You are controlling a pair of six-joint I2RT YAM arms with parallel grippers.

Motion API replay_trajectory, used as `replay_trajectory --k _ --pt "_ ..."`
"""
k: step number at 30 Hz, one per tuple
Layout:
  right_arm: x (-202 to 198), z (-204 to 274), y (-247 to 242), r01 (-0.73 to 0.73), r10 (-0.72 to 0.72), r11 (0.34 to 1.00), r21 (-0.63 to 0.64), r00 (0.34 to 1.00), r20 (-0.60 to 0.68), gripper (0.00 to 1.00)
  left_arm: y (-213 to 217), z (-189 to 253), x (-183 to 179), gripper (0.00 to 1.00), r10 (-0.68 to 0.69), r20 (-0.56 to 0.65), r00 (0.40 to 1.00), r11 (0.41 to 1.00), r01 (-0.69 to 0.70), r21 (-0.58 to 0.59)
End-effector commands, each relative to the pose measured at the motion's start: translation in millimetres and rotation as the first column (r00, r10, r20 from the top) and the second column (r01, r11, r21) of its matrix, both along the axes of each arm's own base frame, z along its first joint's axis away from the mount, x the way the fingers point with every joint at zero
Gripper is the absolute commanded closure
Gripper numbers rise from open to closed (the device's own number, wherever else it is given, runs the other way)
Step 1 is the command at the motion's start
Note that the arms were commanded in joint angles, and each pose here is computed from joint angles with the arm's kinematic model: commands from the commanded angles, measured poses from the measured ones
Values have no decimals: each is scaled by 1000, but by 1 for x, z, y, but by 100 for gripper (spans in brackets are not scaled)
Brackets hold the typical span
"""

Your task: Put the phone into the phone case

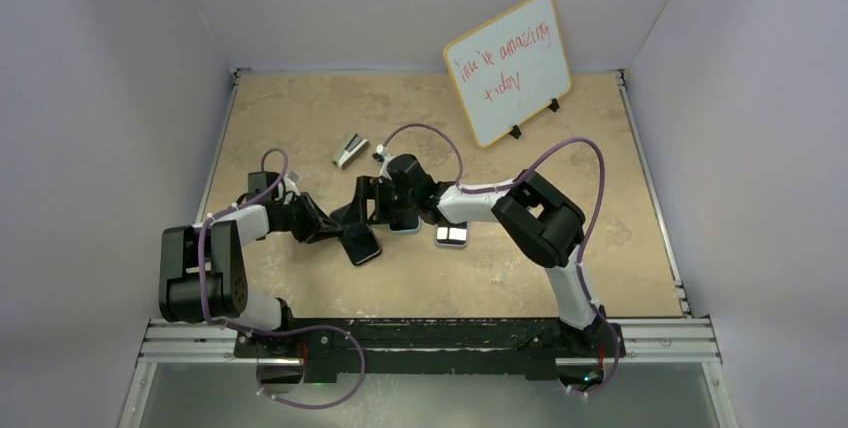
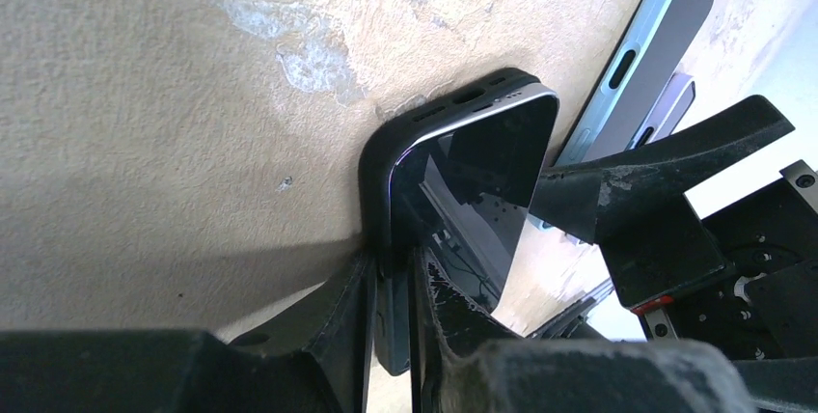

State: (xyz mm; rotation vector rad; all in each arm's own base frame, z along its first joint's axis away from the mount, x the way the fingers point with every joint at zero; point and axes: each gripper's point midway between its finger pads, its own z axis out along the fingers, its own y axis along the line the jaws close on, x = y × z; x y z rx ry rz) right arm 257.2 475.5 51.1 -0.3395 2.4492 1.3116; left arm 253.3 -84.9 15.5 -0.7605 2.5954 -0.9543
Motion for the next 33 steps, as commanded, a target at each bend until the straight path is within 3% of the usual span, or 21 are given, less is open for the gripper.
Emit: replay_trajectory --k 1,8,19,33 --pt "-31 30 22 -144 155 976 165 986 -56 14 3 -3 10 81 -7 15 1000 1000 7 21" --pt "-39 71 20 -211 223 936 283 975 -11 13 16 -2 17 80 7 17 1000 996 -8 88" --pt "-45 103 25 -247 266 861 444 964 19 14 14 -5 15 79 8 2 1000 997 -8 74" --pt "-44 108 25 -247 262 847 470 965 35 17 16 -6 12 78 10 -17 1000 996 -9 90"
